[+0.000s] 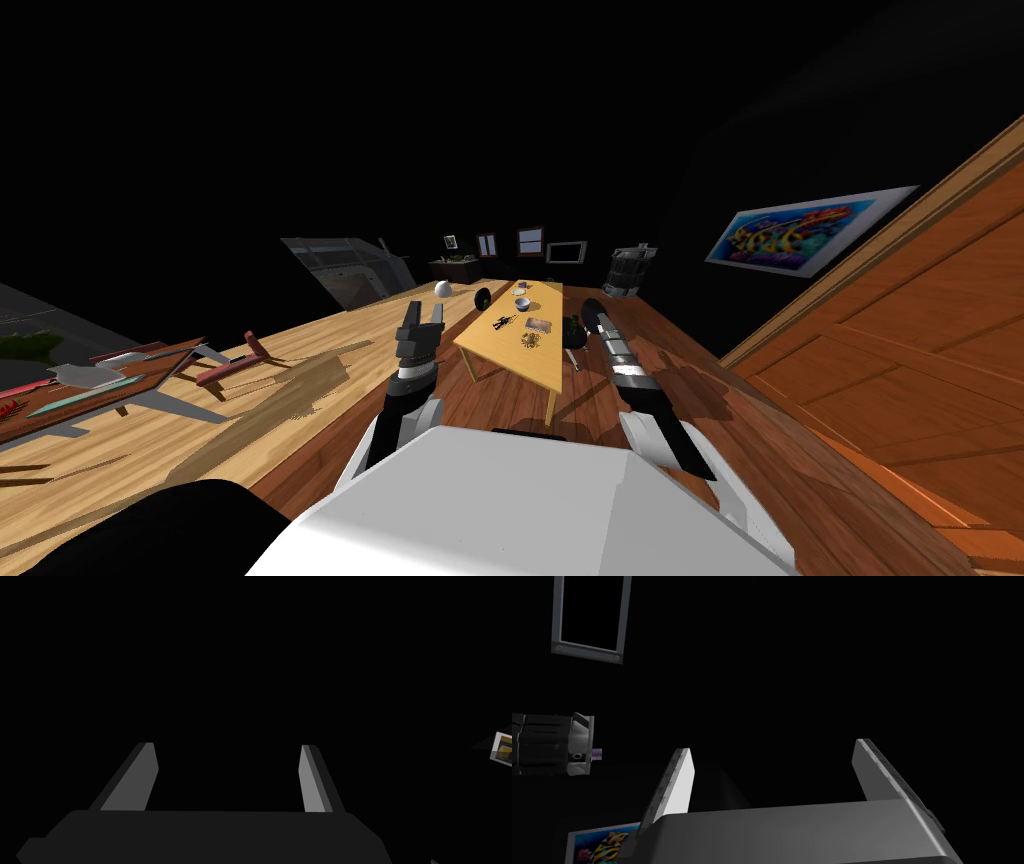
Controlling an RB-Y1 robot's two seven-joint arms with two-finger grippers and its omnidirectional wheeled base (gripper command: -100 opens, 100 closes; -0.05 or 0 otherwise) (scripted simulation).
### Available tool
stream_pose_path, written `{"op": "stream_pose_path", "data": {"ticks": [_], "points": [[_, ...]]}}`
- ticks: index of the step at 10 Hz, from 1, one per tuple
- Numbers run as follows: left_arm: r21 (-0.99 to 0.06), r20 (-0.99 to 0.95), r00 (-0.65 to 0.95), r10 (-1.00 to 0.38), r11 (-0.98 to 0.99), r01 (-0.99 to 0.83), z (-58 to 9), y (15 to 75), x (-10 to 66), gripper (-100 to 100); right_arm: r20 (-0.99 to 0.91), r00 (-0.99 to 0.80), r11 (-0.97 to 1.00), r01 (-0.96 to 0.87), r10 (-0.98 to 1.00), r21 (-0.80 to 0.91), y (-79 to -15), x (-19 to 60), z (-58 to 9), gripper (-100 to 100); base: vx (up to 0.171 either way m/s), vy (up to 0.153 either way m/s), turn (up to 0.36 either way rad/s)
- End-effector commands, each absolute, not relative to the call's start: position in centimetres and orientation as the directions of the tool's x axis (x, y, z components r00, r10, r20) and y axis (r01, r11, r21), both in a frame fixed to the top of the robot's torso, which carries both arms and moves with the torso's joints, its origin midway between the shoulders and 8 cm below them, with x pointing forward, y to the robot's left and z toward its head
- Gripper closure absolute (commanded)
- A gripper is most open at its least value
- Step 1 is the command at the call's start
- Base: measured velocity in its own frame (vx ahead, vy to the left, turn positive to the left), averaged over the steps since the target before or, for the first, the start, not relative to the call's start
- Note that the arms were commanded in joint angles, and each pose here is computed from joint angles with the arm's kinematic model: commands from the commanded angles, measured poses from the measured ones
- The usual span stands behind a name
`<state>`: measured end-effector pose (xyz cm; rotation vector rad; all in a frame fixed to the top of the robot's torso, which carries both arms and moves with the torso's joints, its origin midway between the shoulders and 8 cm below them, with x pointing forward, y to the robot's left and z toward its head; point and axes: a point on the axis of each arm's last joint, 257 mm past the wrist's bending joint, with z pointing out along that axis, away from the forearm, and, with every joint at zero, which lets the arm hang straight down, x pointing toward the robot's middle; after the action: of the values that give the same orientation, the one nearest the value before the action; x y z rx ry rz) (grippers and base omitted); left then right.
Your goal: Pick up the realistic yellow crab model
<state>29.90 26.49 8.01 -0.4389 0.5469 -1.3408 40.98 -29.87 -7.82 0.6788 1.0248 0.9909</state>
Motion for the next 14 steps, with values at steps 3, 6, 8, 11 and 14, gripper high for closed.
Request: {"op": "stream_pose_path", "data": {"ticks": [3, 6, 8, 11, 14], "points": [[-0.591, -0.119, 0.137, -0.983, 0.181, 0.786, 8.0, 26.5, 29.9, 0, -0.479, 0.145, 0.5, -0.223, 0.866, 0.837, -30.9, 42.5, -13.0, -100, -0.01, 0.002, 0.018], [-0.591, -0.119, 0.137, -0.983, 0.181, 0.786, 8.0, 26.5, 29.9, 0, -0.556, 0.111, 0.566, -0.127, 0.824, 0.814, -31.8, 43.3, -16.9, -100, -0.01, 0.007, 0.026], [-0.591, -0.119, 0.137, -0.983, 0.181, 0.786, 8.0, 26.5, 29.9, 0, -0.594, 0.089, 0.6, -0.08, 0.8, 0.796, -32.4, 43.5, -18.9, -100, -0.008, 0.012, 0.032], [-0.591, -0.119, 0.137, -0.983, 0.181, 0.786, 8.0, 26.5, 29.9, 0, -0.668, 0.037, 0.668, 0.011, 0.744, 0.744, -33.6, 43.8, -22.9, -100, -0.001, 0.018, 0.039], [-0.591, -0.119, 0.137, -0.983, 0.181, 0.786, 8.0, 26.5, 29.9, 0, -0.736, -0.028, 0.735, 0.092, 0.677, 0.672, -35.0, 43.8, -26.9, -100, 0.0, 0.045, 0.07]]}}
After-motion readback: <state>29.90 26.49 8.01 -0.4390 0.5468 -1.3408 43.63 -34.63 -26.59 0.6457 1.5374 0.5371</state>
